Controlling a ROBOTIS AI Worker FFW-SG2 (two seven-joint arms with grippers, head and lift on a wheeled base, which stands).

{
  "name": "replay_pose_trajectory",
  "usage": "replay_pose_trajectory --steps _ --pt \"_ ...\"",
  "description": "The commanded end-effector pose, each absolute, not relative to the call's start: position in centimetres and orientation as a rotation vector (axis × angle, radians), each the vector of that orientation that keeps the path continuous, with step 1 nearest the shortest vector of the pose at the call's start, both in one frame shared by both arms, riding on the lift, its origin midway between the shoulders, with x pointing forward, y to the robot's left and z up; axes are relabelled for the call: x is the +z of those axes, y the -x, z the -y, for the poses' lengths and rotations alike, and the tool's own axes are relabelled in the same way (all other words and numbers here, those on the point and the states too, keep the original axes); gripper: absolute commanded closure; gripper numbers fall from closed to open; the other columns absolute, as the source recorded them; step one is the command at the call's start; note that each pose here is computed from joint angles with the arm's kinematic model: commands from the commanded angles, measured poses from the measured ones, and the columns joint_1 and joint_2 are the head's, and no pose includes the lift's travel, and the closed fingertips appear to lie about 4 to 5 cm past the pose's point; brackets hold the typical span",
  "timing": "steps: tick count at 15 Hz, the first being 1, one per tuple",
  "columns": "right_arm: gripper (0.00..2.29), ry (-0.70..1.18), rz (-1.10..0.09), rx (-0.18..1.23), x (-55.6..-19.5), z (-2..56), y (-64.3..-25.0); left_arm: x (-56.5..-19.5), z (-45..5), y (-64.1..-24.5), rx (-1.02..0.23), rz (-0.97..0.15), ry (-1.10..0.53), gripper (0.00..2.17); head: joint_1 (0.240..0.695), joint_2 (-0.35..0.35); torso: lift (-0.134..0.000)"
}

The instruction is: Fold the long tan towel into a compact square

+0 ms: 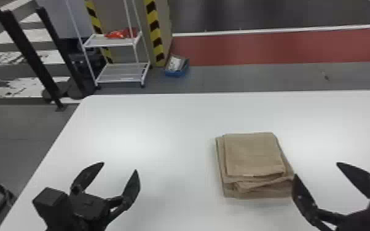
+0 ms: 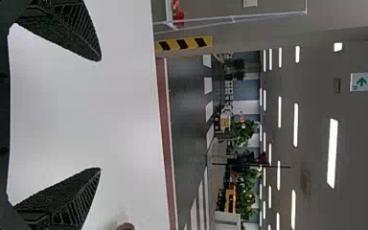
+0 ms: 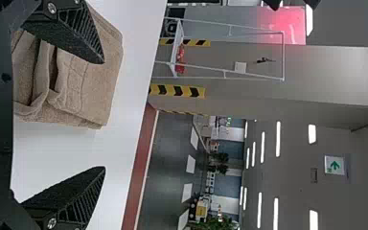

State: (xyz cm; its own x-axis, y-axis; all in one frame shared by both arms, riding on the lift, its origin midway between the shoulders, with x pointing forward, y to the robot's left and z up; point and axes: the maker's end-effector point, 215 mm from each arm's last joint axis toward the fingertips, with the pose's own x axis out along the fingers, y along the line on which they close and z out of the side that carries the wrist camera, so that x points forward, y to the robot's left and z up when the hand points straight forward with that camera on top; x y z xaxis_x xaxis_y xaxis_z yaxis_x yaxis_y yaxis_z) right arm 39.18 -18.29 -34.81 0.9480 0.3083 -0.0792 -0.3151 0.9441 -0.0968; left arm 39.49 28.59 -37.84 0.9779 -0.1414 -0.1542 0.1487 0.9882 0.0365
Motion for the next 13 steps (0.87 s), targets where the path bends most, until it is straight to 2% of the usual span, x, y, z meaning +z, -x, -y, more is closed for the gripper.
replay_pose_trajectory --steps 1,13 --pt "0.09 0.108 -0.068 0.316 -34.95 18.39 -39.27 -37.83 -28.57 -39.52 -0.145 -0.151 -0.046 0.06 0.695 0.149 -0.124" --pt "0.09 0.108 -0.069 0.316 -35.07 18.44 -39.32 -38.25 -28.43 -39.57 -0.148 -0.157 -0.045 0.06 0.695 0.144 -0.124"
